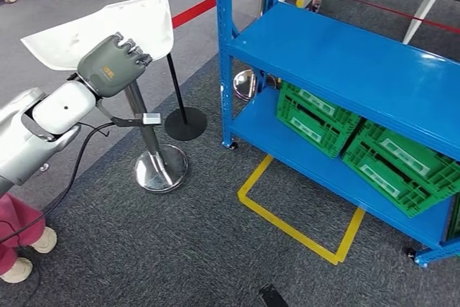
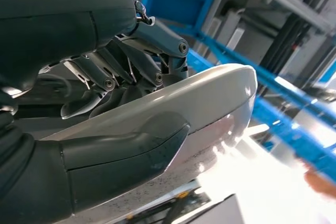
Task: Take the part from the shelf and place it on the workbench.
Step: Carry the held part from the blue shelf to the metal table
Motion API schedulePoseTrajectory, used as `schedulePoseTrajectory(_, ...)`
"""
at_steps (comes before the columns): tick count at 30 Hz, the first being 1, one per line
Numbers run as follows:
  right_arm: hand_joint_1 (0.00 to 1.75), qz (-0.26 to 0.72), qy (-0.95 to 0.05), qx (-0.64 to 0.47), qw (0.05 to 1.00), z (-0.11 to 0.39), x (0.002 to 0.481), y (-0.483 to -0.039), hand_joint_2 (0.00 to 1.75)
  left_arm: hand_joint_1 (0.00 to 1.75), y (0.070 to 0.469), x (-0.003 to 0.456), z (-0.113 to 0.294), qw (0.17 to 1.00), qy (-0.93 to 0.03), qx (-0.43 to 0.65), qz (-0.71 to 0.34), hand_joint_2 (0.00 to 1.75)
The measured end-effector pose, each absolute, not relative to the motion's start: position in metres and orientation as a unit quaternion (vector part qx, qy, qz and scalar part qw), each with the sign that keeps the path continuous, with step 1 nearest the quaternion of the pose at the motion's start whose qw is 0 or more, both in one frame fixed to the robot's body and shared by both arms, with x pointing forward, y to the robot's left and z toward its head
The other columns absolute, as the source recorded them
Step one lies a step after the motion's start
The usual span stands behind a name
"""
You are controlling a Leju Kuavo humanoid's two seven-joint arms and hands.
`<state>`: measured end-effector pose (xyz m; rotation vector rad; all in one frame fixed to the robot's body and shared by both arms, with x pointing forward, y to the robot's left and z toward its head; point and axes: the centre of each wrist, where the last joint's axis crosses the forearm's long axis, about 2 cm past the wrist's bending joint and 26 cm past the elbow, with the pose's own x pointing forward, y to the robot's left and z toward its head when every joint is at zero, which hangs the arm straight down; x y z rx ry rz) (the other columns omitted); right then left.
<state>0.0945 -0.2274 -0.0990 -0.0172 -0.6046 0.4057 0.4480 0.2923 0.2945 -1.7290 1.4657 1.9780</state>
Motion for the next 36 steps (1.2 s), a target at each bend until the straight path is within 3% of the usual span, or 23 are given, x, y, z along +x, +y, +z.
schedulePoseTrajectory(36,0.00,0.202,-0.298,-0.006,0.933,-0.099,0.095,-0.226,0.00,1.75,0.290,0.443,0.279,0.042,0.514,-0.562,0.647,1.75)
